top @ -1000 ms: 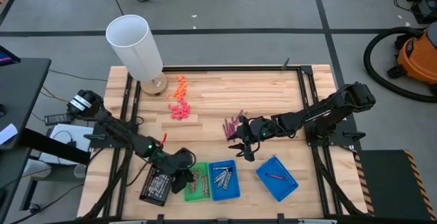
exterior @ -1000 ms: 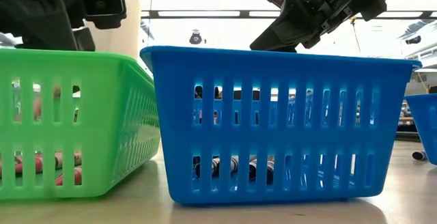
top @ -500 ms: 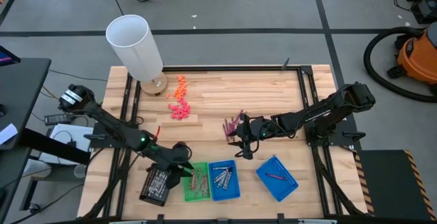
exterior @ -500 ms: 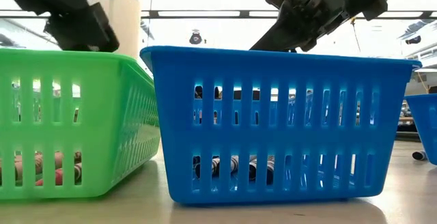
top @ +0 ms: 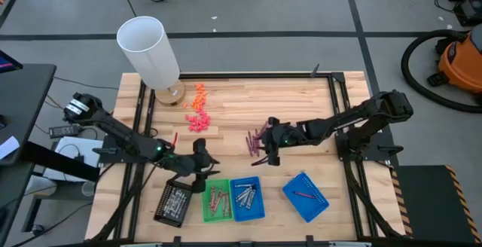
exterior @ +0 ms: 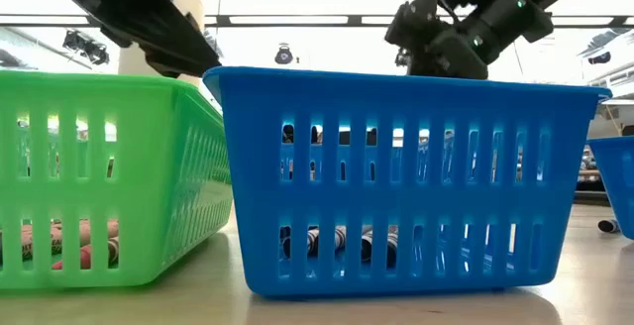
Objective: Sort crayons
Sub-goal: Put the pink crayon into the green bin
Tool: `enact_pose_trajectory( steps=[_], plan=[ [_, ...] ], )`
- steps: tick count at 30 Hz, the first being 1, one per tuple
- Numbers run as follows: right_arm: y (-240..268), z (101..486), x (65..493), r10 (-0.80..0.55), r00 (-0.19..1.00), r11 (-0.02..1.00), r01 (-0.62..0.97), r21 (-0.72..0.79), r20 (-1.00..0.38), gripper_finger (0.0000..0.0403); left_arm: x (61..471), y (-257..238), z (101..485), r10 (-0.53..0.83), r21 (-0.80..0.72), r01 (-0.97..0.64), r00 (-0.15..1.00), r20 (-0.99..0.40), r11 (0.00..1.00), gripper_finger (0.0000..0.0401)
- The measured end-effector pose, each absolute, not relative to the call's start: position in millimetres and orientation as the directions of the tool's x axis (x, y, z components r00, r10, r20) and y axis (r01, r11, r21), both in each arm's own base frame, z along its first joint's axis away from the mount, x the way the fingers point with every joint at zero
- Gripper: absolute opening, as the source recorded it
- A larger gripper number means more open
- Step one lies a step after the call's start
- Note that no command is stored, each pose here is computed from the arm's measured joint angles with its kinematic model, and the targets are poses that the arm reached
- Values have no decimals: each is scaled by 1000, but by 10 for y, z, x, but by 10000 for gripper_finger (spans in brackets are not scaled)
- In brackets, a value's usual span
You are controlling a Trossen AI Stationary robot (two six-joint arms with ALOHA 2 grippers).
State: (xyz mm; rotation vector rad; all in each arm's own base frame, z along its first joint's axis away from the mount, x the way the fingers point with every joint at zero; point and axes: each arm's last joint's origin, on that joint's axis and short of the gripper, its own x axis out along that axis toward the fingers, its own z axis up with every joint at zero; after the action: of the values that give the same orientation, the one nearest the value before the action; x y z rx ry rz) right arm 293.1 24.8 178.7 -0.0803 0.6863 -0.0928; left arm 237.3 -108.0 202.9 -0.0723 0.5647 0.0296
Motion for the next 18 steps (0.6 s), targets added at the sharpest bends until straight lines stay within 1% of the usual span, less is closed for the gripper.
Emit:
enact_pose_trajectory(
  steps=[5,8,14,18],
  plan=[
    [90,1635,2834,-192,725,981,132,-140,-662,171,2412,-990,2028,40,-27,-64,843,-536,998,166],
    [-18,1496,2727,-236,674,972,167,-166,-700,171,2426,-956,2028,54,-24,-79,843,-535,997,166],
    [-191,1364,2616,-253,645,967,198,-163,-721,166,2429,-953,2030,53,-20,-75,844,-534,997,166],
    [-294,1338,2589,-267,652,963,209,-169,-710,161,2429,-953,2029,53,-11,-69,844,-534,998,166]
  ],
)
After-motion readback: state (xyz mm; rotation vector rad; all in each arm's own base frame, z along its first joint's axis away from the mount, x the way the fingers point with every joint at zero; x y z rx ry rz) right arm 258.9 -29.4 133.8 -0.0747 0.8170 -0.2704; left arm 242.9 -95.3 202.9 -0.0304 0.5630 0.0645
